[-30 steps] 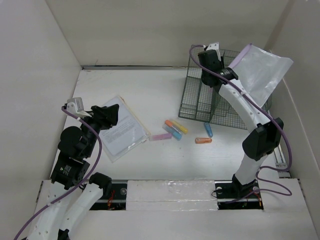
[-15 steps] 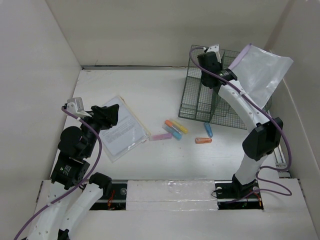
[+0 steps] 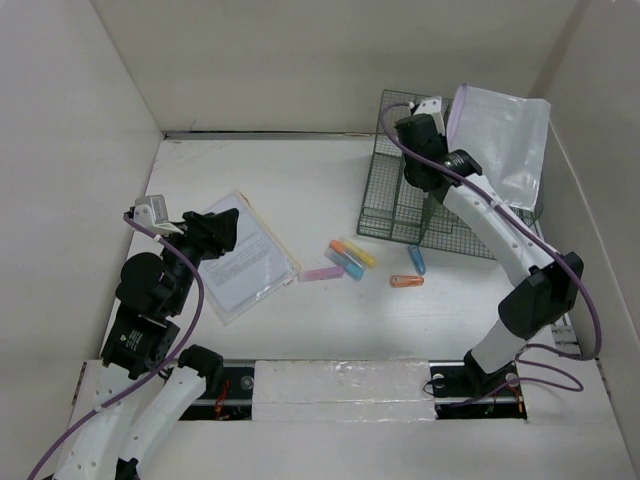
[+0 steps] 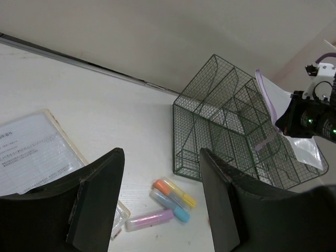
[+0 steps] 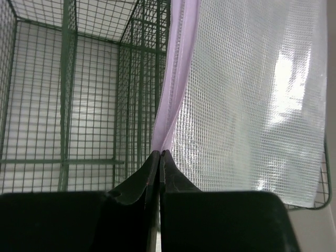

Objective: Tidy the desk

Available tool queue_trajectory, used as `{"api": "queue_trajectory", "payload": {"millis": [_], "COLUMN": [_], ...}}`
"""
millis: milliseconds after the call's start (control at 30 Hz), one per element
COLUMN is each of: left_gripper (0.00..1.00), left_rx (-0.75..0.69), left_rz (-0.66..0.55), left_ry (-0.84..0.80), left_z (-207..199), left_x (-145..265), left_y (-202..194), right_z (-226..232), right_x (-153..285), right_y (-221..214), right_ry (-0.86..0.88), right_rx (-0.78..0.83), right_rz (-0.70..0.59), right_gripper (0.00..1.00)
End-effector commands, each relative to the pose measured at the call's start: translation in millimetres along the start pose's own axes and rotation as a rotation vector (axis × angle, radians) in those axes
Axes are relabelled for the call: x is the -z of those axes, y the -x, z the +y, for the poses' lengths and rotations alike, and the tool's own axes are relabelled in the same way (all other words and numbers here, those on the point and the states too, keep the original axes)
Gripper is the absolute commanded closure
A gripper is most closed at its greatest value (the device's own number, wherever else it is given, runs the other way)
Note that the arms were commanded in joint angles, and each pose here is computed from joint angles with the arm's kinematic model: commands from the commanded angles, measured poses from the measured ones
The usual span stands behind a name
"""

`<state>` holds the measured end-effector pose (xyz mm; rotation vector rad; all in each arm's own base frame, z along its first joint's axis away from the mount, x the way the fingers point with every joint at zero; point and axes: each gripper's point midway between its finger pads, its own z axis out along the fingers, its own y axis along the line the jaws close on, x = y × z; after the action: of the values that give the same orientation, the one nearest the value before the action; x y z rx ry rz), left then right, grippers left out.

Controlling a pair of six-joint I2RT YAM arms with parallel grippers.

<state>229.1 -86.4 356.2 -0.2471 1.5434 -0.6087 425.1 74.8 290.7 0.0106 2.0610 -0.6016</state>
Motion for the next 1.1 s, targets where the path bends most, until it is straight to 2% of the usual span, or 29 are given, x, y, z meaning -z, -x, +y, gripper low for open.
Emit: {"api": "queue_trajectory", "payload": {"millis": [0, 233, 500, 833, 900, 933, 967, 1067], "left_gripper": [0.45, 0.45, 0.45, 0.45, 0.45, 0.45, 0.45, 0.45], "left_rx": [0.006, 0.006, 0.007, 0.007, 0.007, 0.007, 0.005, 0.006], "left_rz": [-0.025, -0.026, -0.019, -0.018, -0.018, -0.018, -0.012, -0.012], "left_ry": [-0.036, -0.039, -0.045, -0.047, -0.048, -0.048, -0.045, -0.045], "left_z": [-9, -10, -10, -10, -11, -11, -10, -10], "left_x": [1, 1, 1, 1, 1, 1, 0, 0], "left_y": [9, 9, 7, 6, 6, 6, 5, 5], "right_z": [-9, -18, -35, -49, -51, -50, -50, -43], "right_x": [29, 49, 44, 45, 46, 46, 48, 51], "right_y": [9, -16, -53, -62, -58, -54, -48, -35], "right_ry": [0.007, 0.040, 0.032, 0.036, 0.036, 0.039, 0.048, 0.102], "right_rx": [-0.050, -0.067, -0.096, -0.143, -0.154, -0.166, -0.181, -0.204], "right_rz": [-0.056, -0.039, 0.031, 0.040, 0.027, 0.017, 0.004, -0.017], "right_gripper": [0.98, 1.00, 1.00, 0.98, 0.92, 0.86, 0.66, 0.44]}}
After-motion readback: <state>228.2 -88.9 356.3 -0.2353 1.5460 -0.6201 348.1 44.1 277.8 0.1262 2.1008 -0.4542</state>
